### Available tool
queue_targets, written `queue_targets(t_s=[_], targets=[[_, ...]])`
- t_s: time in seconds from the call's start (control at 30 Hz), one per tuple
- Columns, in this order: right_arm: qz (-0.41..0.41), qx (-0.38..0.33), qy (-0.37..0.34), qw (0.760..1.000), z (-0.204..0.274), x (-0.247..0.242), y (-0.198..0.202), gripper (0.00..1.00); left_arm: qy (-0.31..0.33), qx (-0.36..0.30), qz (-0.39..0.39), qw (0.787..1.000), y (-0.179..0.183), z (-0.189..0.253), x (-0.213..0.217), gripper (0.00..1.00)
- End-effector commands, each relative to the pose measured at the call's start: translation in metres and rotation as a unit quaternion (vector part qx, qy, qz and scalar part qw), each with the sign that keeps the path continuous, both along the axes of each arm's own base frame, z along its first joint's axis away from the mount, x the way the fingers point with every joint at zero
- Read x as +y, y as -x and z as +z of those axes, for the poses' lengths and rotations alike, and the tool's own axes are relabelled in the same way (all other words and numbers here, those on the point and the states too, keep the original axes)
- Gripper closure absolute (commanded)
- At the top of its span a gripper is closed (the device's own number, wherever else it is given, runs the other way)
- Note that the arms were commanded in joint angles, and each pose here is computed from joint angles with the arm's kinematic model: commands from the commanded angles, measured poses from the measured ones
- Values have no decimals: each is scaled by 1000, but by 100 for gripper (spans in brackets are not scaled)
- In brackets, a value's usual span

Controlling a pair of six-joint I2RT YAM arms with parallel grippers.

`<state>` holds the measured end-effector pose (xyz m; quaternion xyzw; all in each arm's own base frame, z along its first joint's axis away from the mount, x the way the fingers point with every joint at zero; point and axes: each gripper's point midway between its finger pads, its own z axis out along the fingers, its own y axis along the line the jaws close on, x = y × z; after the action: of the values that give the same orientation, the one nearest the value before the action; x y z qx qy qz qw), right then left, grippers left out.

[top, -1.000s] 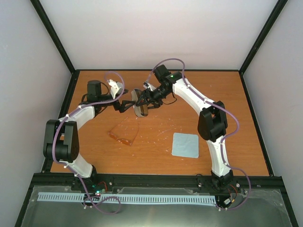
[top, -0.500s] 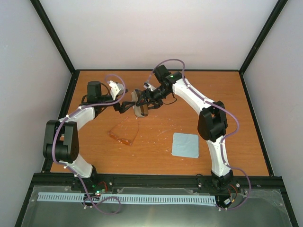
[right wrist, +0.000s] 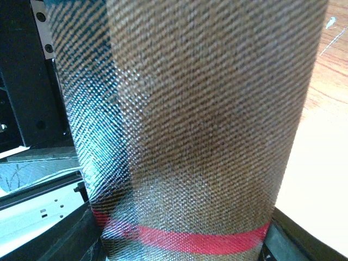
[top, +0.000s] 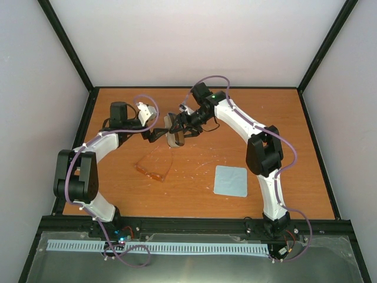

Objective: Organize the sunglasses
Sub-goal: Open the sunglasses case, then place the sunglasses case at the center of the board.

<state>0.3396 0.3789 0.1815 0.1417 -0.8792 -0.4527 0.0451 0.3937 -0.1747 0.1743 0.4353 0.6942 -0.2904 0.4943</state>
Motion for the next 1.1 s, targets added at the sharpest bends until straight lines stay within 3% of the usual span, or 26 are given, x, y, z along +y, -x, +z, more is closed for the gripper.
queue_targets(t_s=[0.0,0.47,0.83,1.07], targets=[[71,-116,-179,975,135,17,27,71,-77,72,5,994,21,-62,6,2],[63,-125,-167,976,132,12,28,72,-118,68,-1,991,28,-75,3,1],[20,-77,-81,994,33,-21,-7,72,-69,61,87,992,-12,-17,27,1],[-4,-54,-54,997,-14,-46,-38,70,-79,59,117,988,-17,-17,49,0]])
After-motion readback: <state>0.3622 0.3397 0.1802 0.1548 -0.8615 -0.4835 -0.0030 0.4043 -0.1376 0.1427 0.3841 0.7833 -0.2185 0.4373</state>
